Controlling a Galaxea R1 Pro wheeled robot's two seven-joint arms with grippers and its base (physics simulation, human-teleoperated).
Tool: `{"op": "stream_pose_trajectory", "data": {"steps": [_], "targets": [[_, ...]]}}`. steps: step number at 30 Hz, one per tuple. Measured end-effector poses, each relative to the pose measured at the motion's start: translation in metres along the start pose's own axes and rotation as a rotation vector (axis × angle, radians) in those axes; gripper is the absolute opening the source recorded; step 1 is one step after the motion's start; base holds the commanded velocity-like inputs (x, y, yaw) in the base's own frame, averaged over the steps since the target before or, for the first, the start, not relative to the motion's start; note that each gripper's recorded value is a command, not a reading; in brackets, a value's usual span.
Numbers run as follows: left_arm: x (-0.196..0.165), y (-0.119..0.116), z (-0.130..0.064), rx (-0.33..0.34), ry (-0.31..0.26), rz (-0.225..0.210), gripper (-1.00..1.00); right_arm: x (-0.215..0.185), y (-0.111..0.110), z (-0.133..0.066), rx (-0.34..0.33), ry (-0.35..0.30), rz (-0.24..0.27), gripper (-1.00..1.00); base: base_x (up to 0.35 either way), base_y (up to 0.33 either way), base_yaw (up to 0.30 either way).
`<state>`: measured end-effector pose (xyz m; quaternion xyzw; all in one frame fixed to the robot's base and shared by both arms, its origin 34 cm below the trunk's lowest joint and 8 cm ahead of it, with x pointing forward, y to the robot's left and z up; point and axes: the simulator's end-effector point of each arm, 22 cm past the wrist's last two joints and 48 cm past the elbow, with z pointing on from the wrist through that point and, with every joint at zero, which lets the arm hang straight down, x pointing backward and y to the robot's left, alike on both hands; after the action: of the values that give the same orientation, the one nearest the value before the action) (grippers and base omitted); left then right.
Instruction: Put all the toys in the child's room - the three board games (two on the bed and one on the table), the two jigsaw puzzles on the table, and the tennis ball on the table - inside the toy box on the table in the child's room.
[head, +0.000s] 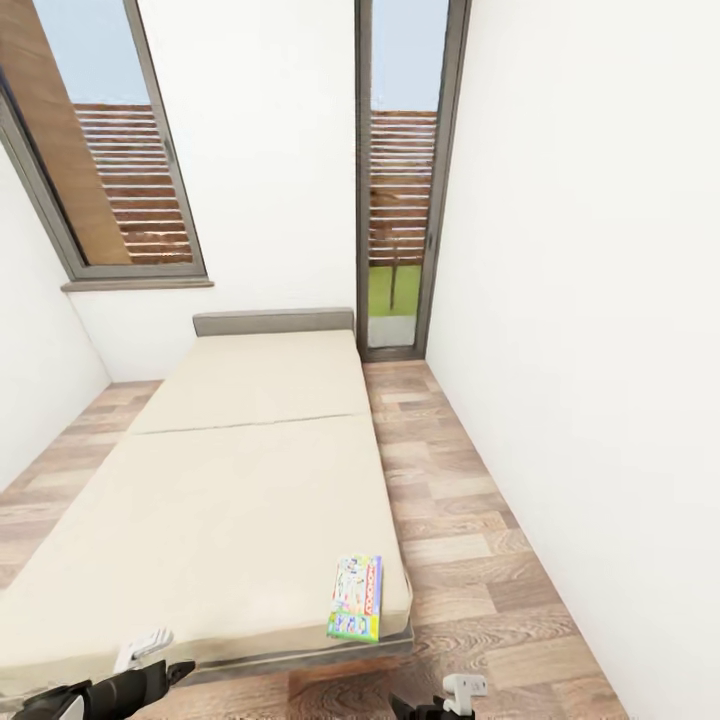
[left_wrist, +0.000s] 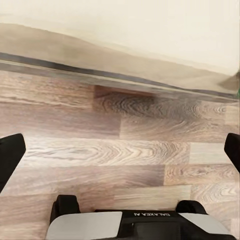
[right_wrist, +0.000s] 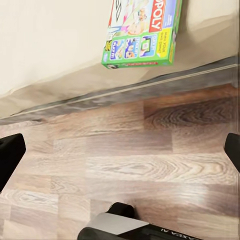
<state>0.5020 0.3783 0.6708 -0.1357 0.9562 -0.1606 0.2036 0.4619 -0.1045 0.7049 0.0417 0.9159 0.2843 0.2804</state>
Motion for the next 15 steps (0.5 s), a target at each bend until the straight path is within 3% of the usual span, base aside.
{"op": "stream_pose_trajectory", "data": {"steps": [15], "targets": [[0.002,-0.012,0.017,0.023,0.000,-0.001,1.00,0.003,-0.007,0.009,0.000,0.002,-0.001,1.00,-0.245,-0.205,0.016]]}}
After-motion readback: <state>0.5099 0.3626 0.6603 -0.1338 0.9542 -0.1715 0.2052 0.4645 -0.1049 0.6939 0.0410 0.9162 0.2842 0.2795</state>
